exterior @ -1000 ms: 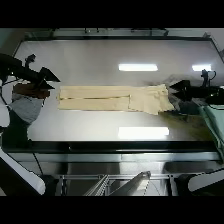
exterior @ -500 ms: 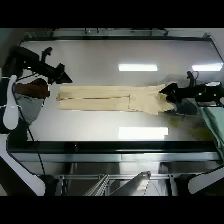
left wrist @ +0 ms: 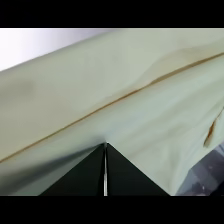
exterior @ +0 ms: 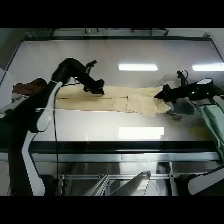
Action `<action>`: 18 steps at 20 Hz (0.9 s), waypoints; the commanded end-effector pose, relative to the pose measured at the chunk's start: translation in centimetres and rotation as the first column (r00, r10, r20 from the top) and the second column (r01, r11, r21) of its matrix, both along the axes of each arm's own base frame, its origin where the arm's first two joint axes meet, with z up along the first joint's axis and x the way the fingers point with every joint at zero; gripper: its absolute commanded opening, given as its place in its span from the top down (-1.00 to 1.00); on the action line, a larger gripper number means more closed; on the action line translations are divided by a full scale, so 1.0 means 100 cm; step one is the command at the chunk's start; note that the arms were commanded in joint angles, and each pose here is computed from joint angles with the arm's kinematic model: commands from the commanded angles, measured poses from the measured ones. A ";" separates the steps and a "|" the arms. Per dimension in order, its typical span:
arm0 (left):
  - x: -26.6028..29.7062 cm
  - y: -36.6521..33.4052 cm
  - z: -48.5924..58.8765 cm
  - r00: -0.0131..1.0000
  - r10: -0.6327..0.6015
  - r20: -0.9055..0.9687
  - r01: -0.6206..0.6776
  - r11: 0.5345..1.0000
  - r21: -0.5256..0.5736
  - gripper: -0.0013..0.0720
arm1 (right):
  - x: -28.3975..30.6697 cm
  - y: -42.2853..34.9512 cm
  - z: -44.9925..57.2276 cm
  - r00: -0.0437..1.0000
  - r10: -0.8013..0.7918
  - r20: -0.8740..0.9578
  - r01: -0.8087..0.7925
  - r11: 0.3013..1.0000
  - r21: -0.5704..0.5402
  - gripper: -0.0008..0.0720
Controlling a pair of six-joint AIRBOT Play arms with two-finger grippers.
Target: Fold the shirts.
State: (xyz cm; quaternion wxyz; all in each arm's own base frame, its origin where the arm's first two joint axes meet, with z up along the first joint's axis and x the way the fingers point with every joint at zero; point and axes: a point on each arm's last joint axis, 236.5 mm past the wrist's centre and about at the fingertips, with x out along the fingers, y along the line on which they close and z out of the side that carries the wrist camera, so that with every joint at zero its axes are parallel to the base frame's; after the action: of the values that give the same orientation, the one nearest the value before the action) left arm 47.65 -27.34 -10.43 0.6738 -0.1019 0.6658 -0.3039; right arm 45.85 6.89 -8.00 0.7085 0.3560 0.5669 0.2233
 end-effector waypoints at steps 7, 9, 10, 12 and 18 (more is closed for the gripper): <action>-0.082 -0.144 0.000 0.984 -0.166 -0.063 0.156 0.977 -0.146 0.92 | -0.027 -0.057 0.152 0.981 0.029 0.194 -0.037 0.998 0.041 0.93; -0.089 -0.161 0.038 0.977 -0.211 -0.021 0.202 0.958 -0.203 0.92 | -0.029 -0.038 0.188 0.964 0.040 0.264 -0.067 0.994 0.092 0.93; -0.086 -0.159 0.065 0.973 -0.229 0.039 0.233 0.949 -0.212 0.92 | -0.029 -0.021 0.205 0.951 0.053 0.303 -0.091 0.989 0.113 0.93; -0.072 -0.135 0.120 0.968 -0.208 0.143 0.236 0.945 -0.227 0.92 | -0.032 0.026 0.224 0.929 0.113 0.352 -0.167 0.978 0.127 0.93; -0.063 0.023 0.239 0.974 -0.065 0.217 0.113 0.969 -0.217 0.92 | -0.052 0.236 0.179 0.865 0.341 0.367 -0.373 0.928 0.016 0.93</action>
State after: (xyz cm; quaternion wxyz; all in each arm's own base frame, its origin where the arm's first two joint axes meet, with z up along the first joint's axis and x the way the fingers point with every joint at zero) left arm 42.37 -31.28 8.96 0.6936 -0.1101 0.5667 -0.4309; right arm 41.80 21.43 12.11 0.7256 0.2674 0.4735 0.4217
